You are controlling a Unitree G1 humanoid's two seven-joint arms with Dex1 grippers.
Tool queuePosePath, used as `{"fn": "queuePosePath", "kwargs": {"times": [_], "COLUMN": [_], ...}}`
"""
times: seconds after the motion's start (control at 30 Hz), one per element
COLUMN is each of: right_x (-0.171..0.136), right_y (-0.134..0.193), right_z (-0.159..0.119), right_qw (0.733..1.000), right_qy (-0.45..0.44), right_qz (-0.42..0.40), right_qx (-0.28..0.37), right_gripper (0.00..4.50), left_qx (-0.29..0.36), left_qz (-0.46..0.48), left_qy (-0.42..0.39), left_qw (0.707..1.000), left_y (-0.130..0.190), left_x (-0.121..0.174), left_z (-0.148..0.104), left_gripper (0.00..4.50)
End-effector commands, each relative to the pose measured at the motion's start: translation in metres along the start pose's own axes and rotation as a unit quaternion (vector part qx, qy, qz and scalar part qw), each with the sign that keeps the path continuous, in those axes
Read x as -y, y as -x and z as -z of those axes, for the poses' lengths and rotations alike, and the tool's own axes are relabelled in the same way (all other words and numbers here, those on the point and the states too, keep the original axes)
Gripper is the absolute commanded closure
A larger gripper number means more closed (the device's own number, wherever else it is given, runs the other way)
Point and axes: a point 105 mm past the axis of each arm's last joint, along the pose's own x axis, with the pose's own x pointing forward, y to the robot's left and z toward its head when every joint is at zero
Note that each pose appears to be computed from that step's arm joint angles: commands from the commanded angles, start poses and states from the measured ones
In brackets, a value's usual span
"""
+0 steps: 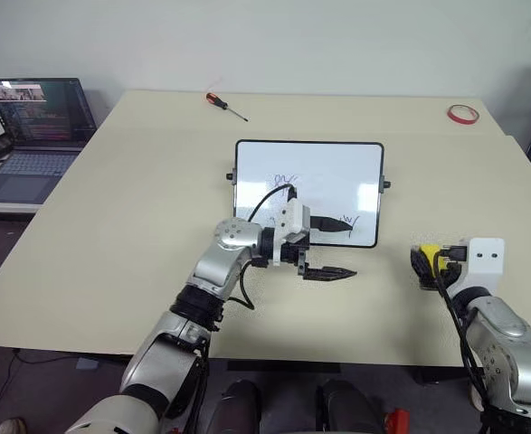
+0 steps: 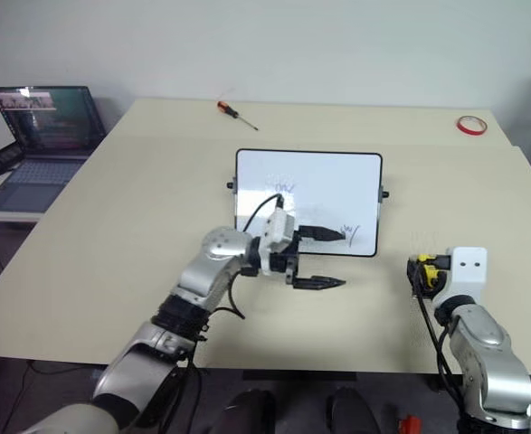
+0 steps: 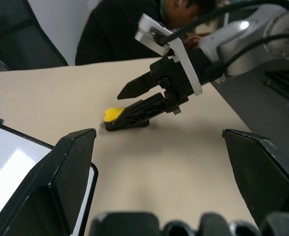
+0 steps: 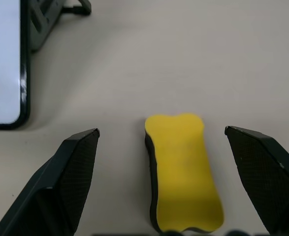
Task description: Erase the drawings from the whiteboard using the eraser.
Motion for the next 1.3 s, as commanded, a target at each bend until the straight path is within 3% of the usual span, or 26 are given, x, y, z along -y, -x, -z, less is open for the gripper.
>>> {"fn": "queuePosePath", "kwargs": {"times": [0.03, 0.93, 1.03, 1.23, 1.3], "right_x": [-0.002, 0.013, 0.015, 0.015, 0.016], "right_y": [-0.001, -0.01, -0.01, -0.01, -0.01], "right_z": [-0.004, -0.004, -0.002, -0.001, -0.001], "right_qw": [1.0, 0.999, 0.998, 0.998, 0.998], "right_qy": [-0.01, -0.033, -0.038, -0.045, -0.045], "right_qz": [0.003, 0.037, 0.043, 0.045, 0.046], "right_qx": [0.004, 0.0, -0.003, -0.007, -0.008], "right_gripper": [0.02, 0.02, 0.58, 2.83, 3.28], "left_qx": [0.004, 0.0, 0.0, -0.003, -0.003], "left_qz": [0.01, 0.0, -0.001, -0.004, -0.004], "left_qy": [-0.033, -0.034, -0.036, -0.039, -0.04], "left_qw": [0.999, 0.999, 0.999, 0.999, 0.999], "left_y": [-0.003, 0.003, 0.003, 0.005, 0.005], "left_x": [-0.001, 0.002, 0.001, -0.002, -0.003], "left_z": [-0.007, -0.008, -0.008, -0.009, -0.01], "left_gripper": [0.0, 0.0, 0.0, 0.0, 0.0]}}
